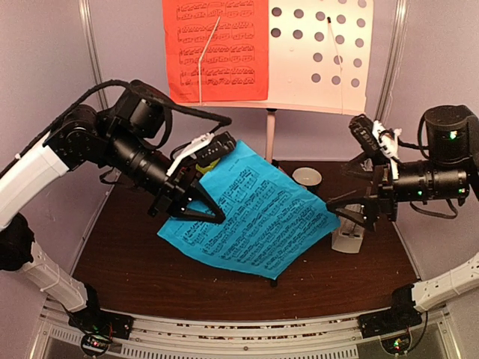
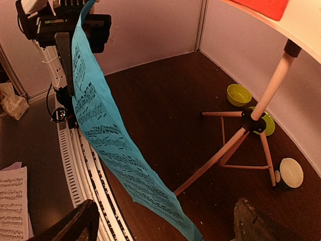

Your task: Set up the instrument practice props

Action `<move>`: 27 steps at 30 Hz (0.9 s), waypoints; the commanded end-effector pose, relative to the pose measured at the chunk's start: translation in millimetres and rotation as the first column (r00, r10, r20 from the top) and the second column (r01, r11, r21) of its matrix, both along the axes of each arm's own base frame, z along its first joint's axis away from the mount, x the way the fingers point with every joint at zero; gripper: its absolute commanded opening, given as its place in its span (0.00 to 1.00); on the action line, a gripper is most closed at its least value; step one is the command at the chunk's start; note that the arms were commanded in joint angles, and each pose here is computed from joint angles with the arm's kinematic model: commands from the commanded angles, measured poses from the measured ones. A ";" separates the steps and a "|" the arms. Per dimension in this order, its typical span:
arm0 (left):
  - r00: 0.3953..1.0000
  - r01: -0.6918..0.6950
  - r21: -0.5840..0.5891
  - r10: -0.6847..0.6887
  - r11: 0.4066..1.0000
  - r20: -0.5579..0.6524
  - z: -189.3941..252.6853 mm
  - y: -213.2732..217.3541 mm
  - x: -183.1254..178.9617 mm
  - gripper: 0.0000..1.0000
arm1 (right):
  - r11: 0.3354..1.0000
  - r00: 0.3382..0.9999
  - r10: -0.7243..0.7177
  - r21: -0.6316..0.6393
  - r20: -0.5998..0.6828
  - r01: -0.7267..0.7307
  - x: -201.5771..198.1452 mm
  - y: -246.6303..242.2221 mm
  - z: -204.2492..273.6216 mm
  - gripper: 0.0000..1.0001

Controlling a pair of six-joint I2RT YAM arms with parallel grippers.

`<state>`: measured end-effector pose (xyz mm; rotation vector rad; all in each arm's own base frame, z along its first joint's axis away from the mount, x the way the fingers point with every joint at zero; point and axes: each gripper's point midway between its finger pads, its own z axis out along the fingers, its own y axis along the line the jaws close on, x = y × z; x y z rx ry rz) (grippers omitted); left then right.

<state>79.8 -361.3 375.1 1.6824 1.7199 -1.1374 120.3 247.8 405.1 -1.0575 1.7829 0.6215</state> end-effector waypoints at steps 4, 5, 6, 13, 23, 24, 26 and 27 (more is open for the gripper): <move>0.997 0.079 0.024 -0.078 0.997 -0.025 3.8 -2.8 -11.5 0.00 | 0.970 0.969 0.244 -0.010 -0.030 -0.245 -26.1 58.3 5.9 0.83; 0.996 0.084 0.024 -0.084 0.996 -0.027 4.1 -4.5 -11.6 0.00 | 0.965 0.965 0.260 -0.014 -0.036 -0.261 -28.5 62.9 3.9 0.80; 0.996 0.091 0.023 -0.091 0.996 -0.027 4.5 -5.6 -12.5 0.00 | 0.961 0.960 0.276 -0.018 -0.040 -0.276 -30.2 67.3 1.4 0.78; 0.994 0.113 0.031 -0.113 0.993 -0.014 2.3 -11.3 -11.3 0.00 | 0.936 0.937 0.346 -0.052 -0.055 -0.349 -36.1 86.9 -7.5 0.51; 0.993 0.025 0.023 -0.028 0.999 0.111 11.0 -16.5 12.3 0.10 | 0.926 0.926 0.374 -0.037 -0.056 -0.376 -40.7 89.8 0.1 0.00; 0.991 0.007 0.007 -0.008 1.000 0.130 15.2 -16.5 16.0 0.16 | 0.929 0.930 0.366 -0.034 -0.047 -0.367 -39.2 88.0 2.8 0.00; 0.984 -0.041 -0.024 0.045 0.999 0.174 24.4 -13.4 24.5 0.35 | 0.937 0.937 0.348 -0.014 -0.016 -0.348 -36.3 82.8 12.6 0.00; 0.977 -0.074 -0.046 0.082 0.996 0.197 29.7 -11.8 30.4 0.44 | 0.939 0.939 0.343 0.008 0.001 -0.343 -36.6 78.0 20.8 0.00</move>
